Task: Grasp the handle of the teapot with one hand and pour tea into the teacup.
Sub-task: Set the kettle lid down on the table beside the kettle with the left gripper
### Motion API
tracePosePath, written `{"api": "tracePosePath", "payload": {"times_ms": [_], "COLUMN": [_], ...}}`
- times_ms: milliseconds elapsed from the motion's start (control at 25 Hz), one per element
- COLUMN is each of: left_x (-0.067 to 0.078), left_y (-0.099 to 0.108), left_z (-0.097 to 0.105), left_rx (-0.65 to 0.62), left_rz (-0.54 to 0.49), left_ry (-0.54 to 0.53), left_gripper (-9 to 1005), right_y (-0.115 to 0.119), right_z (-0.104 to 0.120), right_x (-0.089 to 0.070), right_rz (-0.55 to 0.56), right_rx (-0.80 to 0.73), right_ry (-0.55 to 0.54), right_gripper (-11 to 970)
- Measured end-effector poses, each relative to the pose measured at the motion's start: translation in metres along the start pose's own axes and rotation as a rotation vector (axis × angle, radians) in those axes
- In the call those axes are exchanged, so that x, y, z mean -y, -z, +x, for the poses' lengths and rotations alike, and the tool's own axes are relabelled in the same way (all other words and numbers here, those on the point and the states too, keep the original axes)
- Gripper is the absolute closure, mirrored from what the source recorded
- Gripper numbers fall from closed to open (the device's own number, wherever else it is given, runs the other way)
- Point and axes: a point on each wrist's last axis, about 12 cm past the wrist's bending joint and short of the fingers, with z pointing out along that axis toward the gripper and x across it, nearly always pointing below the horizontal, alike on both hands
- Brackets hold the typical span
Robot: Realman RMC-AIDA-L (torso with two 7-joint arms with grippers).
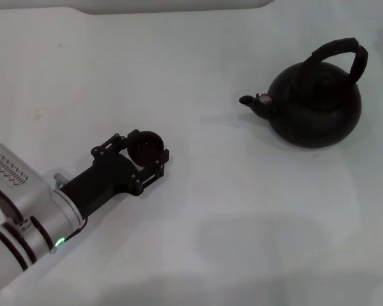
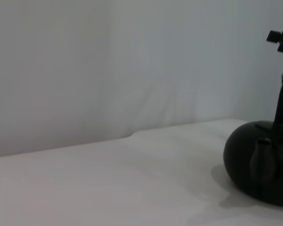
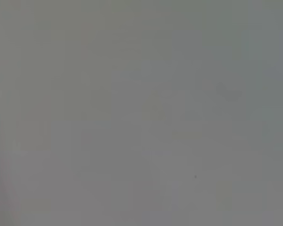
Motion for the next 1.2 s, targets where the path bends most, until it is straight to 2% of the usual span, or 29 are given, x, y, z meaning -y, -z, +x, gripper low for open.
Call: {"api": "tracePosePath", "payload": {"times_ms": [480, 1040, 1200], "left_x": [-0.0065, -0.0100, -0.0102], "left_y": [0.0032, 0.0039, 0.0035], "left_z": [0.0064, 0.0068, 0.0064], "left_rx": [-0.051, -0.055, -0.055], "left_rz": [-0.032, -0.051, -0.050], "left_ry": [-0.005, -0.004, -0.005], "left_gripper": [296, 295, 257], "right_y": [0.0009, 0.0006, 0.0007], "right_z": [0.0007, 0.0001, 0.0001], "right_x": [0.0008, 0.0003, 0.0004], "right_rz": [0.002, 0.001, 0.001], "right_rx": [-0.004, 0.000, 0.000], "right_ry": [-0.004, -0.007, -0.007], "right_gripper": [88, 89, 90]}}
